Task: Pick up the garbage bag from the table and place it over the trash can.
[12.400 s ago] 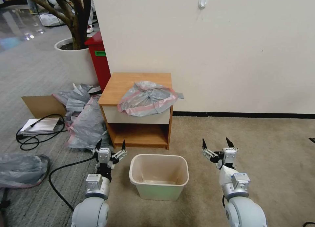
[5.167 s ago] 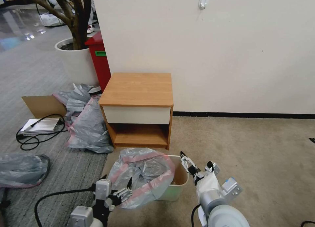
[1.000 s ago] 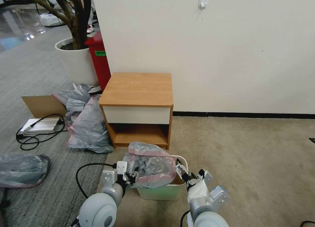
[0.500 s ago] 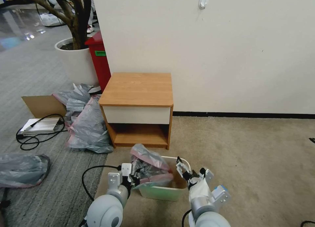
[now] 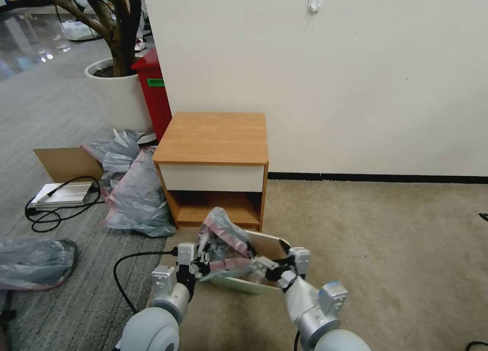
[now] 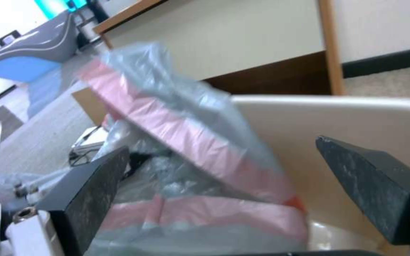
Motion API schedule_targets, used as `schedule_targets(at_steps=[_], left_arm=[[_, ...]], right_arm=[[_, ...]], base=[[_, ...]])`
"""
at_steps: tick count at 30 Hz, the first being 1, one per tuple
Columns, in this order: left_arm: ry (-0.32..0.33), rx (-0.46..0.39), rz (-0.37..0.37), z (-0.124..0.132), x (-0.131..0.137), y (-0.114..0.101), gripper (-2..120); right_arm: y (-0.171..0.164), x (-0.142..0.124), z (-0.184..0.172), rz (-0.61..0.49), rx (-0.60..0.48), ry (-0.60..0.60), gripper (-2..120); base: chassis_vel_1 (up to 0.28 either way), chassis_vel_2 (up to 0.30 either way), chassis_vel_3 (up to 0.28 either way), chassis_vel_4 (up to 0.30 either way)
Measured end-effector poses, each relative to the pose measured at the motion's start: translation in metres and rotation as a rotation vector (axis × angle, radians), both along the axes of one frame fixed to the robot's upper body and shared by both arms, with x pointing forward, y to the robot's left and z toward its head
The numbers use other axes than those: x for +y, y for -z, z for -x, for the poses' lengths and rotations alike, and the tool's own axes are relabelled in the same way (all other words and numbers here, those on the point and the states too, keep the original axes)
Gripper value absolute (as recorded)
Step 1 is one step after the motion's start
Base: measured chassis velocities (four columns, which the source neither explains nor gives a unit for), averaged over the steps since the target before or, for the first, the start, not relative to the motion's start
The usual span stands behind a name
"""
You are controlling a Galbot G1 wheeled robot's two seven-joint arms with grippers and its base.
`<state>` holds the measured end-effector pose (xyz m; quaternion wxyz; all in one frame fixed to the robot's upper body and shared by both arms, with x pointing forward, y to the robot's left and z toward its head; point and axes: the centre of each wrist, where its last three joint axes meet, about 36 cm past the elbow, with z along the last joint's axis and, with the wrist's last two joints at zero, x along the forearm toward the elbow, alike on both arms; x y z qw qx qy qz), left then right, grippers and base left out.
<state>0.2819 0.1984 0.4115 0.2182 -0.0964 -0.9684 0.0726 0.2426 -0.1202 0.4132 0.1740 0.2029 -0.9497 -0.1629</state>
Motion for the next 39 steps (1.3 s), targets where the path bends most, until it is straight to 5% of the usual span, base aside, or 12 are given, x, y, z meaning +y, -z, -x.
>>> schedule_targets(at_steps=[12, 18, 39], left_arm=[[0.022, -0.03, 0.017, 0.005, -0.002, -0.015, 9], [0.026, -0.033, 0.027, 0.007, -0.003, -0.018, 9], [0.013, -0.015, 0.025, 0.007, -0.001, -0.015, 9]], right_arm=[[0.022, 0.025, -0.011, 0.109, -0.051, 0.023, 99], [0.036, 0.032, -0.012, 0.187, -0.106, 0.068, 88], [0.037, 0.028, -0.009, 0.226, -0.219, 0.085, 8]], base=[[0.0, 0.0, 0.0, 0.0], [0.0, 0.0, 0.0, 0.0], [0.0, 0.0, 0.0, 0.0]])
